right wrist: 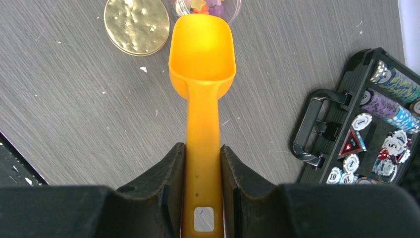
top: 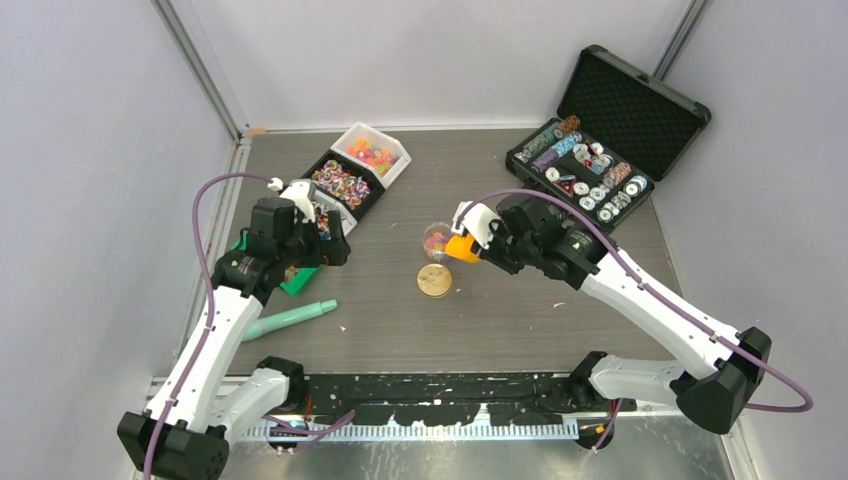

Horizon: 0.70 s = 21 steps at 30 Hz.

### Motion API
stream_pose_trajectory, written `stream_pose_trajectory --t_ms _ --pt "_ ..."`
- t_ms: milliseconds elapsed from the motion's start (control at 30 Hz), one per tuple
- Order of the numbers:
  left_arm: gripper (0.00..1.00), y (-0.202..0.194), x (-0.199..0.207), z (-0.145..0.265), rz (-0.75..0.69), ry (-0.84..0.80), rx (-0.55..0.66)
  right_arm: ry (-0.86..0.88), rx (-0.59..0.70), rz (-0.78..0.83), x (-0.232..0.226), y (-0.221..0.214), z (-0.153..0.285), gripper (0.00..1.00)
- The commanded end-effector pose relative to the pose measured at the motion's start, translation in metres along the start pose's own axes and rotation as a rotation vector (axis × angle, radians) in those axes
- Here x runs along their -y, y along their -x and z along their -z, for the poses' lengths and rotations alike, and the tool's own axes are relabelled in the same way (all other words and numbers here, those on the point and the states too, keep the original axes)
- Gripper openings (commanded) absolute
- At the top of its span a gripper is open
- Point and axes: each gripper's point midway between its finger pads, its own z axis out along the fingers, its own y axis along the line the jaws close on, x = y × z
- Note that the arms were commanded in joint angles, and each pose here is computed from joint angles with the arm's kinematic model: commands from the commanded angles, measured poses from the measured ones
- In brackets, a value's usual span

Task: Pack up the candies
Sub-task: Scoop the fake candies from the storage box.

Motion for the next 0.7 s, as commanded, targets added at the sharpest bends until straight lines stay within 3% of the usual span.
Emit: stream_pose_trajectory --t_ms 0,400,667 --pt "1.00 0.017 0.001 0.011 -0.016 0.007 0.062 -0.041 0.023 0.029 0.012 0.016 0.011 0.00" --pt "1.00 0.017 -0.016 0.009 0.055 0.116 0.075 -0.071 0.088 0.095 0.025 0.038 0.022 0.00" --pt "1.00 0.017 -0.022 0.001 0.141 0.156 0.094 -0.130 0.181 0.008 0.045 0.079 0.019 0.00"
